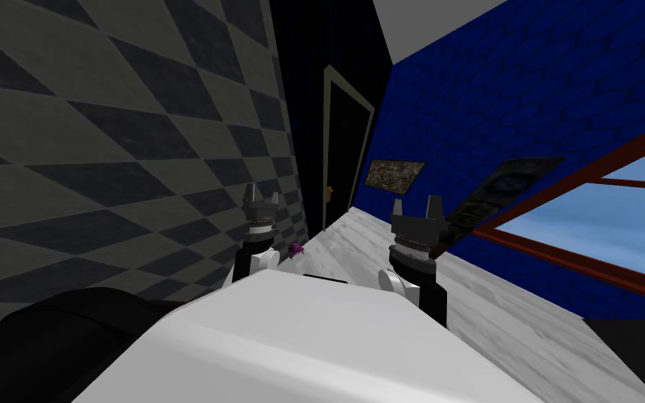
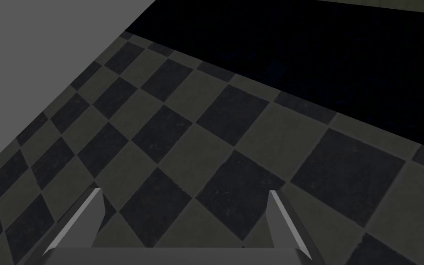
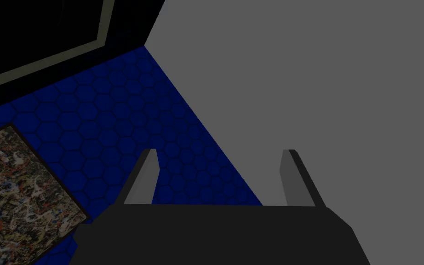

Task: Pull the door open

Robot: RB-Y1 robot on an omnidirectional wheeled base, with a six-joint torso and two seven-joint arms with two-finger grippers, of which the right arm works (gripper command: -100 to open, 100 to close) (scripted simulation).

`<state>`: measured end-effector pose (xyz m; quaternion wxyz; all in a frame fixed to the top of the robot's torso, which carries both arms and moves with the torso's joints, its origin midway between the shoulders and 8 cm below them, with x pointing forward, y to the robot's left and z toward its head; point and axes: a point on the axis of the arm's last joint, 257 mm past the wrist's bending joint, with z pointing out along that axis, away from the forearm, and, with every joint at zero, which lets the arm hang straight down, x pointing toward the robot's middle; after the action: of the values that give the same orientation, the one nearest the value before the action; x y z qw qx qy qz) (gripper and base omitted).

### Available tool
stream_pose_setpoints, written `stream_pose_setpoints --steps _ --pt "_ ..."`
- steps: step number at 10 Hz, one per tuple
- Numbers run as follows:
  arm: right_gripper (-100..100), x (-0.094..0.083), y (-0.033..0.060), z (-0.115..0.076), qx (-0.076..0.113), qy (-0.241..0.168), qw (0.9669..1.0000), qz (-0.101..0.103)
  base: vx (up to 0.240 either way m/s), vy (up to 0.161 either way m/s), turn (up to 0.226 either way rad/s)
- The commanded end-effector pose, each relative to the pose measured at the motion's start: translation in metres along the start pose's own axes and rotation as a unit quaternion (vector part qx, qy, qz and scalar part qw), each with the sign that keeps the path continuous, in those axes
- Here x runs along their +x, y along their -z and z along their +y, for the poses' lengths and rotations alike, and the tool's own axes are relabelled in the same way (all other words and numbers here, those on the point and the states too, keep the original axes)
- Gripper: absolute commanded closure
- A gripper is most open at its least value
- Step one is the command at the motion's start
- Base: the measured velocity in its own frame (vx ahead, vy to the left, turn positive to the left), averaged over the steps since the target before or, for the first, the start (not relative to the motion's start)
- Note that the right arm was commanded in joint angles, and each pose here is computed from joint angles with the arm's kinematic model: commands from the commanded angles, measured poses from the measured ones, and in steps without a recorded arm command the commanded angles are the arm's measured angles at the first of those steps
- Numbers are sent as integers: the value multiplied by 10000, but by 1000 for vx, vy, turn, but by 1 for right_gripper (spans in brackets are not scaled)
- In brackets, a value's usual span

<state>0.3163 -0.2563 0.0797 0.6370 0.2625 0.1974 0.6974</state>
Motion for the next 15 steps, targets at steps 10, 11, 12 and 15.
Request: stream_pose_setpoints --steps 10,11,12,15 --pt "-100 129 163 -654 585 1487 9853 597 118 -42 88" --pt "-100 138 185 -722 641 1637 9822 661 102 -39 110" --pt "-100 147 208 -792 696 1787 9787 726 97 -40 82" --pt "-100 172 282 -1006 861 2240 9663 932 94 -57 98"
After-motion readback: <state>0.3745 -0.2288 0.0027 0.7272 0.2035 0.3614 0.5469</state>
